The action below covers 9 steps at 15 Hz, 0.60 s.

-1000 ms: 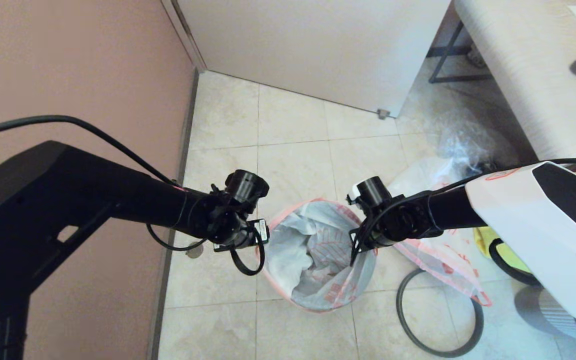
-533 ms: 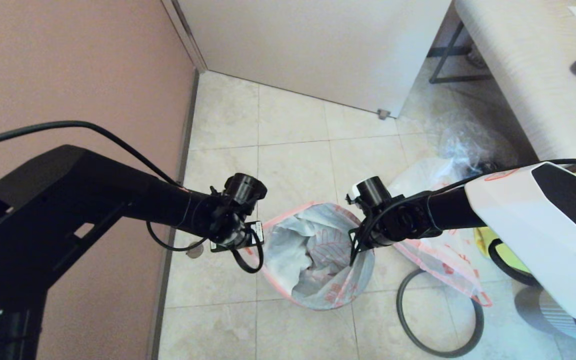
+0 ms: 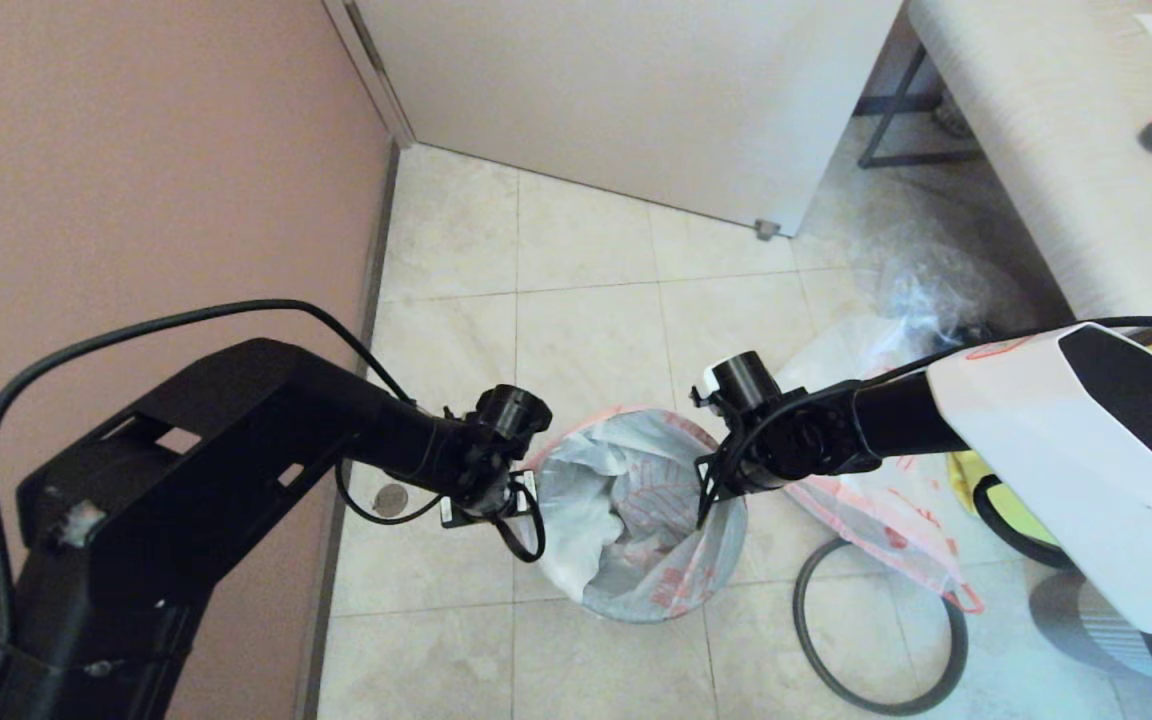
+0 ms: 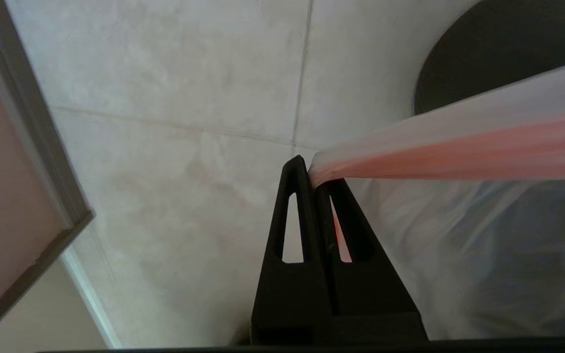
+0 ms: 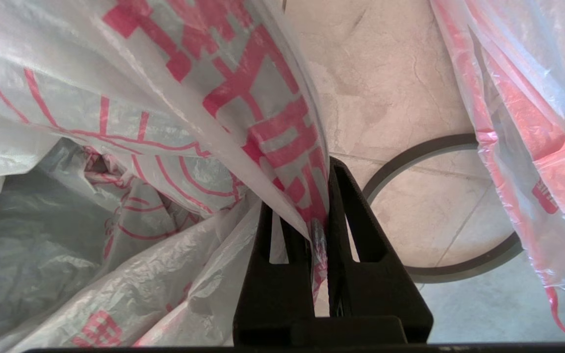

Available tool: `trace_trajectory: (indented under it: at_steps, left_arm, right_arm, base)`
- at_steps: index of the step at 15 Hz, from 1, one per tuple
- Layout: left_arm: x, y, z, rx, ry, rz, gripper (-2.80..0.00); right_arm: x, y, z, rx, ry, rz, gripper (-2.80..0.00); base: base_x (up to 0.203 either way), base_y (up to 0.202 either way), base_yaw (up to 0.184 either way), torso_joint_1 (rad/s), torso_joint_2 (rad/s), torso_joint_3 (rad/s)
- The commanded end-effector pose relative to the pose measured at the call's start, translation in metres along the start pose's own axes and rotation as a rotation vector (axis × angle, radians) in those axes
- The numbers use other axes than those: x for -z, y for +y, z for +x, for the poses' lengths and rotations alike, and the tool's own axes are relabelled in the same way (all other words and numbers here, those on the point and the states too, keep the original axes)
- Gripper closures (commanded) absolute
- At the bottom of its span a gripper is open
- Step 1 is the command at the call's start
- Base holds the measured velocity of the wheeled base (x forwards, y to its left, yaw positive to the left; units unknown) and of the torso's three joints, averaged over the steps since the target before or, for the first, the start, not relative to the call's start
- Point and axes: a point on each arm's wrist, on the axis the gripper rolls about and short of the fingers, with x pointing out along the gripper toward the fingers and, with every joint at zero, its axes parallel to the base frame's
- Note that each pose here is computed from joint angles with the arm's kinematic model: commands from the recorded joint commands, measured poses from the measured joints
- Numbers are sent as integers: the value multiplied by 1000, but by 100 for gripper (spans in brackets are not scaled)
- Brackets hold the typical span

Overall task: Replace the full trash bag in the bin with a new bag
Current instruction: Put the new garbage bag on the trash can

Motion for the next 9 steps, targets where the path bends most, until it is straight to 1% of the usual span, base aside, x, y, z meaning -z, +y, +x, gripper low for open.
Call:
trace_trajectory:
  at_steps: [1, 2, 4, 5, 7, 8, 9]
  left_arm:
    - [8, -5, 28, -13, 2, -24, 0]
    - [3, -7, 29, -5, -15, -64, 0]
    - [-11, -8, 32, 12, -51, -200, 0]
    - [-18, -5, 30, 20, -64, -237, 0]
    - [-29, 2, 19, 56, -75, -282, 0]
    - [-35, 6, 10, 105, -59, -299, 0]
    - [-42, 14, 5, 158, -30, -318, 0]
  right_arm:
    - [0, 0, 0, 2, 2, 1, 0]
    - [1, -2, 1, 3, 6, 2, 0]
    - [1, -2, 1, 4, 8, 0, 0]
    - [1, -3, 0, 2, 9, -3, 0]
    - [1, -3, -1, -2, 13, -13, 0]
    - [1, -3, -1, -3, 15, -30, 0]
    - [1, -4, -1, -2, 17, -35, 0]
  base:
    - [0, 0, 0, 0, 0, 0]
    - [0, 0, 0, 0, 0, 0]
    - [0, 0, 0, 0, 0, 0]
    - [0, 0, 0, 0, 0, 0]
    - [0, 0, 0, 0, 0, 0]
    - [0, 0, 0, 0, 0, 0]
    - [0, 0, 0, 0, 0, 0]
